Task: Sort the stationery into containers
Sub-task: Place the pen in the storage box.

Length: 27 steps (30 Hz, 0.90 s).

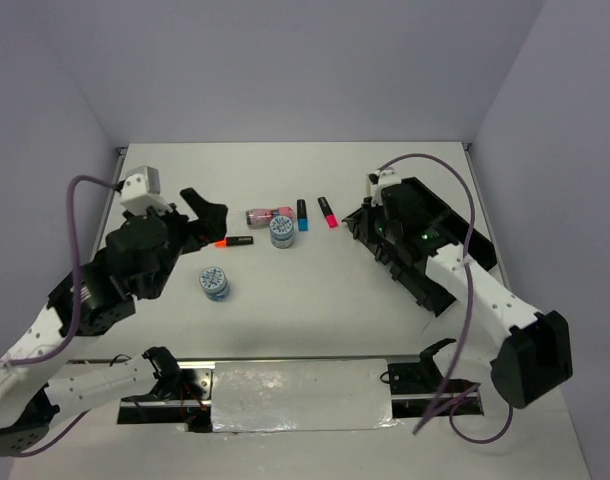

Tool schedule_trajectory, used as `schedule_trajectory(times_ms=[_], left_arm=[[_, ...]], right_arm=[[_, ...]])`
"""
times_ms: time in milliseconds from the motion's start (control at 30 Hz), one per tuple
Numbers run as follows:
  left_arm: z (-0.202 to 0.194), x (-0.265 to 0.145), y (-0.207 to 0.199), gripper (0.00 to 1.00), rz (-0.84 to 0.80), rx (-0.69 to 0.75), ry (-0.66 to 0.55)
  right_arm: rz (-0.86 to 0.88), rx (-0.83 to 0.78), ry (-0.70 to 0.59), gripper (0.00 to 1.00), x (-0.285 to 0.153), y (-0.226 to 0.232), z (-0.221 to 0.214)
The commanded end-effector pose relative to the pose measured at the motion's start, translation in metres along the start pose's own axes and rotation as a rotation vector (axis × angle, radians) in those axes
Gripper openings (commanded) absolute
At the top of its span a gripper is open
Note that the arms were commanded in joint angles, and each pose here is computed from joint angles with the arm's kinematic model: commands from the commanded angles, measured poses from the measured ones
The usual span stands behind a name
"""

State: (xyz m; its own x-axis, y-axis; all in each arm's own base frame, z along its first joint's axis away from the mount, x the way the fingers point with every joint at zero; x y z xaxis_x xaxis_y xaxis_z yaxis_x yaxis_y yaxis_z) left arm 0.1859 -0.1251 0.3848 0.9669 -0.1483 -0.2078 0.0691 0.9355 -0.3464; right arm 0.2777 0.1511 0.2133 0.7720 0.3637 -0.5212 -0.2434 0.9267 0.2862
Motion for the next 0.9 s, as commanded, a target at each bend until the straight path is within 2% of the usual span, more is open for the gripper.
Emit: schedule_trajectory(times_ms=[0, 33, 100, 233, 533, 667, 733, 867], left_arm=[[-0.002, -0.020, 0.048, 0.99, 0.144, 0.167, -0.028], [-0.021, -0.015, 0.053, 0.99, 0.136, 0.218, -0.005], [-0.032, -0.019, 0.056, 0.99, 0.060, 0.239, -0.008], [-0.070, -0.015, 0.063, 0.99, 0.012, 0.311, 0.078], [-0.078, -0.013, 0.065, 0.99, 0.019, 0.341, 0.109], [-0.079, -0.013, 0.066, 0.99, 0.023, 0.341, 0.111], [-0.080, -0.012, 0.064, 0.99, 0.013, 0.336, 0.118], [-0.083, -0.011, 0.063, 0.99, 0.008, 0.345, 0.130]], right_arm=[[-0.231, -0.005, 0.061, 0.00, 0.002, -0.058, 0.011], [-0.253, -0.020, 0.087, 0.00, 0.007, -0.067, 0.011], [-0.259, -0.009, 0.103, 0.00, 0.010, -0.077, 0.017], [-0.217, 0.041, 0.168, 0.07, 0.022, -0.093, 0.024], [-0.163, 0.029, 0.303, 0.12, 0.044, -0.104, 0.006], [-0.197, 0.037, 0.336, 0.14, 0.044, -0.109, -0.002], [-0.211, 0.042, 0.347, 0.17, 0.043, -0.111, -0.005], [-0.247, 0.049, 0.356, 0.31, 0.041, -0.114, -0.009]])
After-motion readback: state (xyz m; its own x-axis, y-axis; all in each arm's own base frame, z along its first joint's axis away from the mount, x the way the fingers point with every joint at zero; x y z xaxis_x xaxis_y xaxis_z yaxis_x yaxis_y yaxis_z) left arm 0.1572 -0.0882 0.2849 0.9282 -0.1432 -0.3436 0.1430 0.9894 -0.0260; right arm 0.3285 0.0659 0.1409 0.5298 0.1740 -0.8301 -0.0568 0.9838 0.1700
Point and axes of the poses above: each gripper's point midway between its finger pads, its own x axis out along the fingers, its own y axis along the line the jaws close on, z = x × y, the point moved 5 cm from there along -x, back along the fingers, and after that the axes turned 9 degrees about x, right-handed, at the moved point
